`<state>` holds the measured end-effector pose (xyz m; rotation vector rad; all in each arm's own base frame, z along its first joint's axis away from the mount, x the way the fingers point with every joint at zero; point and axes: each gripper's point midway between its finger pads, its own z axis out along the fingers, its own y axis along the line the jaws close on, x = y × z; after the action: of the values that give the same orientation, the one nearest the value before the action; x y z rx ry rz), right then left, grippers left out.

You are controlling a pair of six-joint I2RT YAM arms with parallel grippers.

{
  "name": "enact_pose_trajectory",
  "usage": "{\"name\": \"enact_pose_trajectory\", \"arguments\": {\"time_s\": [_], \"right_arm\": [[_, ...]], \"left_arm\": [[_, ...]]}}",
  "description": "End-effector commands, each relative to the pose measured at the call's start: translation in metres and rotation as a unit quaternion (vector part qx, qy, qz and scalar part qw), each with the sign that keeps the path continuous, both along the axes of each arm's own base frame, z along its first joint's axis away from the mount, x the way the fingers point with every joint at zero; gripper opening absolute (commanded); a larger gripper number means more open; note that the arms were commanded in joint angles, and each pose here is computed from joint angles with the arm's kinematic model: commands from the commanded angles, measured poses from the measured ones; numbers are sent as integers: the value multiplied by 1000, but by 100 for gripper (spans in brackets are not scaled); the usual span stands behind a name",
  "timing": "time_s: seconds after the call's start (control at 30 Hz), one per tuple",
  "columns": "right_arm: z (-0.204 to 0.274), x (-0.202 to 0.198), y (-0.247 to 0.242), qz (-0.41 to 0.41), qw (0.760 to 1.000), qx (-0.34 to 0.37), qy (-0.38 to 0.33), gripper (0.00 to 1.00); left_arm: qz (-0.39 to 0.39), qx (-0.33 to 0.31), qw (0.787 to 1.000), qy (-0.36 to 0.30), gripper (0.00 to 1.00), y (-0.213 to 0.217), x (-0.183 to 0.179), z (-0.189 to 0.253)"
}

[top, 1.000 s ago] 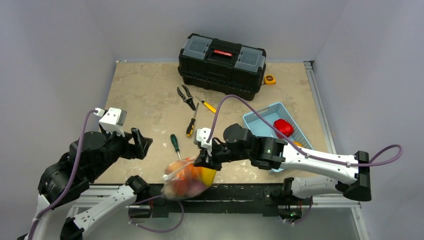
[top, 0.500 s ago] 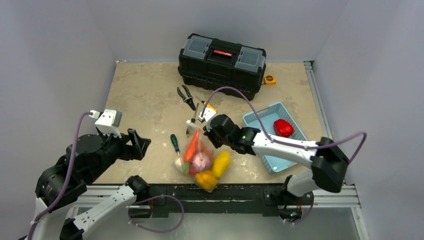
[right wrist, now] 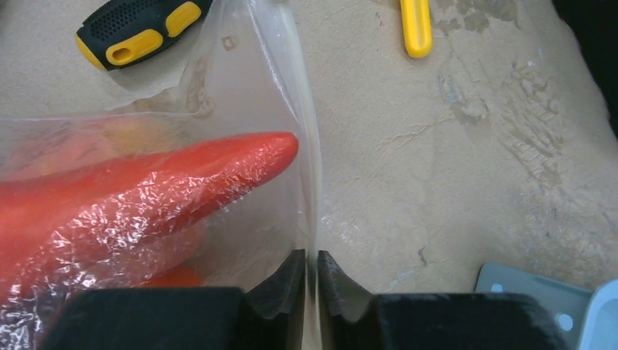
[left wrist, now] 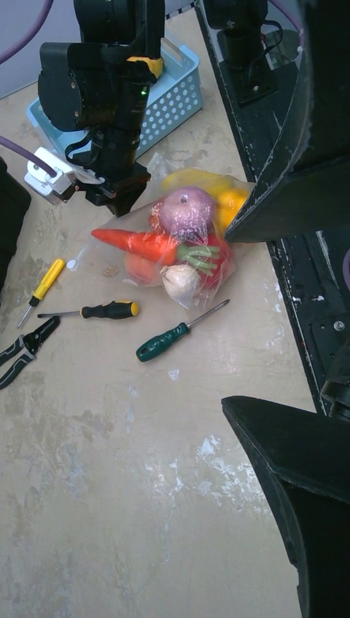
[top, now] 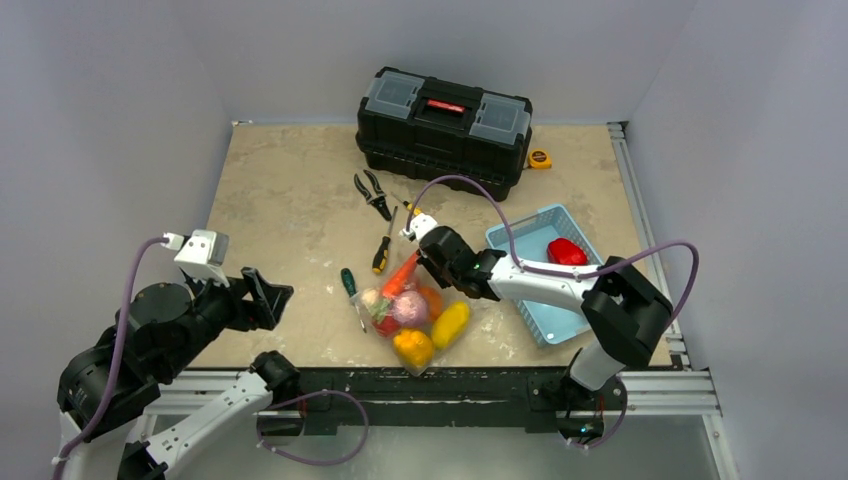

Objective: Place the food in the zip-top bag and seal the zipper
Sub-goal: Place the zipper food storage bag at the center of the board, then reset both arms

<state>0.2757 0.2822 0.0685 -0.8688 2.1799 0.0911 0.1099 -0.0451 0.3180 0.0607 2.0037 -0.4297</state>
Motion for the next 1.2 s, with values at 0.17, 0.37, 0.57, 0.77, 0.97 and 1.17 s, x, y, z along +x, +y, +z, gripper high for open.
{"name": "enact_pose_trajectory", "arguments": {"time_s": [0.17,0.37,0.57,0.77,0.97,1.17], "right_arm": [[79,2,6,7,996,81,-44,51],[163,-16,-11,30,984,154,-88,88],[245,-34,-55,-28,963,228,-143,99],[310,-67,-119,-85,931,302,-186,99],[358,-86,-192,-162,881,352,-271,99],[374,-94,-229,-216,848,377,-303,99]], "left_arm": [[10,-4,1000,6,76,1,1,5],[16,-10,1000,2,76,7,-4,7],[30,-14,999,-13,77,16,-6,15],[62,-24,996,-55,77,33,-6,40],[102,-62,983,-139,77,61,-13,71],[116,-110,962,-222,77,80,-26,99]]}}
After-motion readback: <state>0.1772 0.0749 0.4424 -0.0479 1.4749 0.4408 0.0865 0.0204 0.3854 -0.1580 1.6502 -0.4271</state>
